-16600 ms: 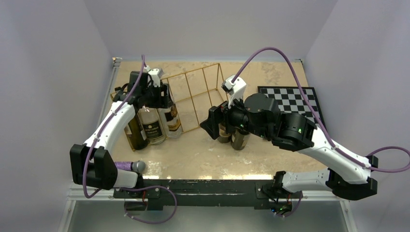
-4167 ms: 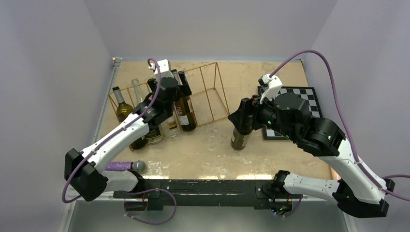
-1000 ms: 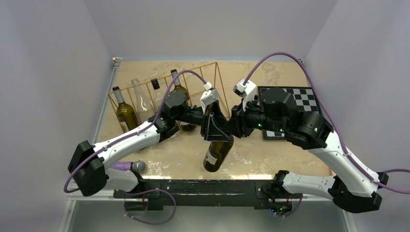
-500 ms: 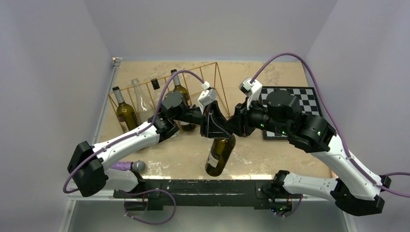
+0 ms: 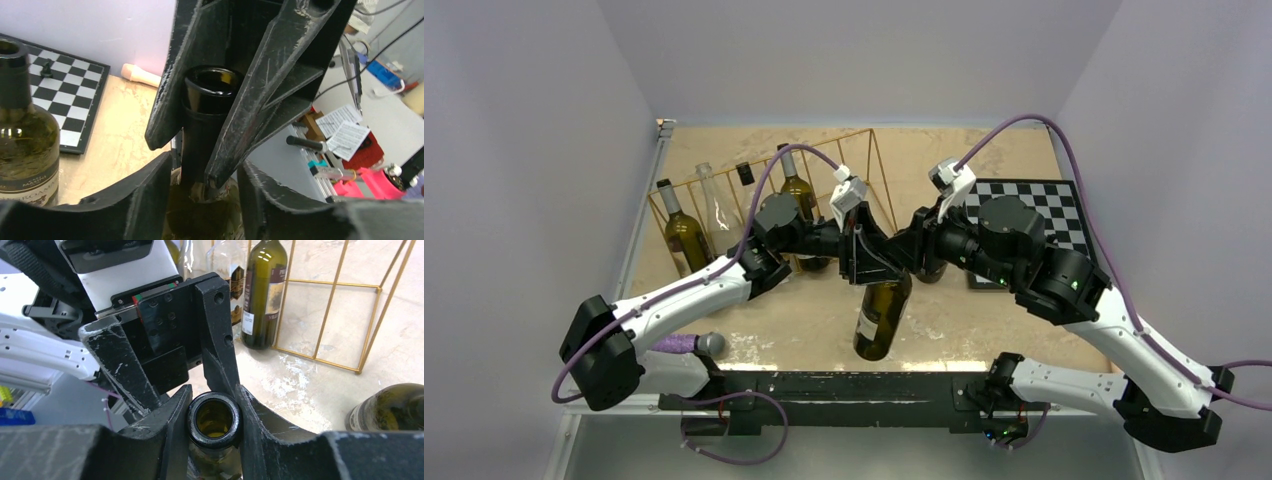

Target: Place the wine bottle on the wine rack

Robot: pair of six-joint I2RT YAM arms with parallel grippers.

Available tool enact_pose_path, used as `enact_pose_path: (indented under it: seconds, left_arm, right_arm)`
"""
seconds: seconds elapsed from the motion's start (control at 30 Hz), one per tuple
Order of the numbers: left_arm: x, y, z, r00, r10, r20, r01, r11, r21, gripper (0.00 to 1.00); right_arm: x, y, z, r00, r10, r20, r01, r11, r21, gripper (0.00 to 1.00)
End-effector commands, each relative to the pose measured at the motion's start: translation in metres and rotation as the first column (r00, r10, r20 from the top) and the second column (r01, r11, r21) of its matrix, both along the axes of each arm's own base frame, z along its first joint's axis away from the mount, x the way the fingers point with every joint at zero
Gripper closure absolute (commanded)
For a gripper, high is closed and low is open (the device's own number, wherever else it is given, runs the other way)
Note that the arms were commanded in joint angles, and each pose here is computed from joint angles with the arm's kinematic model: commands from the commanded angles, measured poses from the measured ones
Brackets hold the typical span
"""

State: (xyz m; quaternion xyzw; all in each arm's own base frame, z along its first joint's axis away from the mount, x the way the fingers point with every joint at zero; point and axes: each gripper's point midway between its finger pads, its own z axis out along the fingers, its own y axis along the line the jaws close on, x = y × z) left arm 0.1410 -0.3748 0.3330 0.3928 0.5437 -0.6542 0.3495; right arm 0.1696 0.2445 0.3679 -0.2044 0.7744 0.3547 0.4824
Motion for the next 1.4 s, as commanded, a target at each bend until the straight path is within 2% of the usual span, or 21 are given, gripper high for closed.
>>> enact_pose_path:
  seconds: [0.0, 0.13, 0.33, 0.5, 0.53, 0.63, 0.7, 0.87, 0.97, 1.07, 1.13, 1.2, 1.37]
  left_arm:
    - [0.005, 0.001, 0.007, 0.999, 0.032, -0.018, -0.033, 0.998, -0.045, 0.42]
    - [0.002, 0.000, 0.009, 1.000, 0.010, -0.019, -0.011, 0.998, -0.062, 0.33]
    - [0.005, -0.004, 0.007, 0.999, 0.004, -0.035, -0.006, 0.998, -0.058, 0.37]
    - [0.008, -0.008, 0.004, 0.999, 0.001, -0.051, -0.004, 0.998, -0.057, 0.36]
    - [0.008, -0.009, 0.005, 0.999, 0.000, -0.051, -0.003, 0.998, -0.059, 0.39]
    - [0.009, -0.009, 0.004, 0.999, 0.001, -0.049, -0.004, 0.998, -0.057, 0.68]
    - [0.012, -0.009, 0.002, 0.999, 0.020, -0.048, -0.022, 0.999, -0.049, 0.98]
    - [0.020, -0.006, -0.004, 0.995, 0.093, -0.027, -0.093, 0.996, -0.001, 1.00]
    - [0.024, -0.004, -0.009, 0.993, 0.122, -0.002, -0.122, 0.992, 0.033, 1.00]
    - [0.027, -0.001, -0.013, 0.989, 0.145, 0.022, -0.146, 0.987, 0.065, 1.00]
    - [0.029, 0.001, -0.016, 0.985, 0.167, 0.037, -0.169, 0.982, 0.085, 1.00]
    - [0.031, 0.005, -0.019, 0.981, 0.185, 0.059, -0.191, 0.976, 0.106, 1.00]
    - [0.043, 0.016, -0.026, 0.954, 0.290, 0.076, -0.299, 0.943, 0.149, 1.00]
  right_arm:
    - [0.013, -0.001, 0.068, 0.989, -0.095, 0.116, 0.066, 0.971, 0.232, 1.00]
    - [0.014, 0.000, 0.067, 0.989, -0.093, 0.118, 0.064, 0.971, 0.230, 1.00]
    - [0.012, 0.001, 0.065, 0.989, -0.085, 0.118, 0.057, 0.972, 0.228, 1.00]
    - [0.011, 0.000, 0.067, 0.989, -0.084, 0.123, 0.053, 0.970, 0.238, 1.00]
    - [0.011, 0.000, 0.068, 0.988, -0.086, 0.125, 0.054, 0.969, 0.239, 1.00]
    - [0.012, -0.003, 0.067, 0.987, -0.097, 0.126, 0.065, 0.970, 0.235, 1.00]
    - [0.013, -0.006, 0.065, 0.986, -0.112, 0.121, 0.082, 0.970, 0.227, 1.00]
    - [0.019, -0.018, 0.058, 0.979, -0.173, 0.105, 0.150, 0.969, 0.196, 0.99]
    - [0.021, -0.024, 0.059, 0.974, -0.200, 0.105, 0.178, 0.965, 0.192, 0.72]
    - [0.023, -0.029, 0.063, 0.967, -0.227, 0.118, 0.201, 0.960, 0.196, 0.35]
    - [0.024, -0.033, 0.067, 0.962, -0.236, 0.137, 0.207, 0.958, 0.198, 0.20]
    - [0.024, -0.036, 0.071, 0.957, -0.248, 0.151, 0.215, 0.955, 0.203, 0.12]
    - [0.023, -0.050, 0.081, 0.944, -0.289, 0.156, 0.253, 0.943, 0.214, 0.08]
